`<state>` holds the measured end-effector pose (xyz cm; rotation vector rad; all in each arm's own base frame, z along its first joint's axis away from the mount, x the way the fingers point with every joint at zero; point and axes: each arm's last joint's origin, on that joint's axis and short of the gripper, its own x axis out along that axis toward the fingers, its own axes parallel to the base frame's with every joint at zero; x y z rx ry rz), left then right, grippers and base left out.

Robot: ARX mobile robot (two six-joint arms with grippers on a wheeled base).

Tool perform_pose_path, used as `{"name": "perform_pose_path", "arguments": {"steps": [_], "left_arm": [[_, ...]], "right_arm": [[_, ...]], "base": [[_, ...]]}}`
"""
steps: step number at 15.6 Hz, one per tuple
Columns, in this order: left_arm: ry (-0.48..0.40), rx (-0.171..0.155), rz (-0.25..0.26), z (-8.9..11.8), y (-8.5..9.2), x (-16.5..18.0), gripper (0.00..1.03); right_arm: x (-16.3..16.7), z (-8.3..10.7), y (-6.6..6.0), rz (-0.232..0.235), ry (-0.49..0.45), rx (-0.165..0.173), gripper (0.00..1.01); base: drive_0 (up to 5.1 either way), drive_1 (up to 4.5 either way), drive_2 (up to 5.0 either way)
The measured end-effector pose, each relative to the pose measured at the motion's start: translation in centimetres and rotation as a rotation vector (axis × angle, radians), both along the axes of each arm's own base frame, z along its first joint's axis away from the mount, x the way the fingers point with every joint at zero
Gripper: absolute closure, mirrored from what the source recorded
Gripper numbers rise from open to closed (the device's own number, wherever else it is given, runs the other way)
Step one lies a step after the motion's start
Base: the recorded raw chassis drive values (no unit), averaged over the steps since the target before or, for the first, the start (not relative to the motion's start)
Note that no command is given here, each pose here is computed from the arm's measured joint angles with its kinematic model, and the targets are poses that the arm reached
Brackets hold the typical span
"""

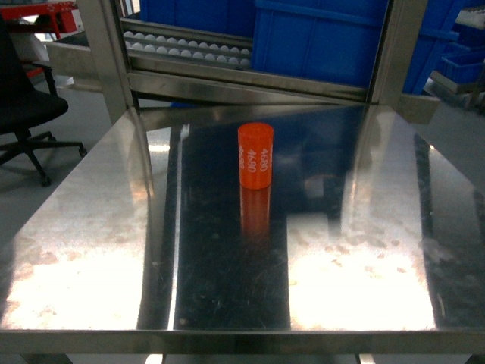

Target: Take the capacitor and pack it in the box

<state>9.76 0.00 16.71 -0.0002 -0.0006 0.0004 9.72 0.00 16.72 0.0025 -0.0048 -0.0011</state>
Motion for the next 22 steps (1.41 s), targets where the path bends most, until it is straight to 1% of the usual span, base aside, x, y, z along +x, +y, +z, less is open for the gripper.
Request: {"name": "perform_pose_path", "arguments": {"steps": [19, 20, 21, 22], "left_arm": [[0.003, 0.001, 0.0, 0.0, 0.0, 0.0, 0.05], [0.047, -0.005, 0.034, -0.2, 0.0, 0.0, 0.05], [0.113, -0.02, 0.112, -0.1, -0.2, 0.9, 0.05], [0.123, -0.024, 0.084, 0.5, -0.9, 2.4, 0.05]], "right_arm": [[0.0, 0.0, 0.0, 0.0, 0.002, 0.0, 0.03], [0.0, 0.0, 0.0, 0.001, 0.001, 0.0, 0.03], [0.0, 0.0, 0.0, 0.001, 0.002, 0.0, 0.03], [0.0, 0.0, 0.0, 0.001, 0.001, 0.0, 0.03]], "base": [[0.0, 0.0, 0.0], [0.0, 0.0, 0.0], [0.0, 0.0, 0.0], [0.0, 0.0, 0.0]]}}
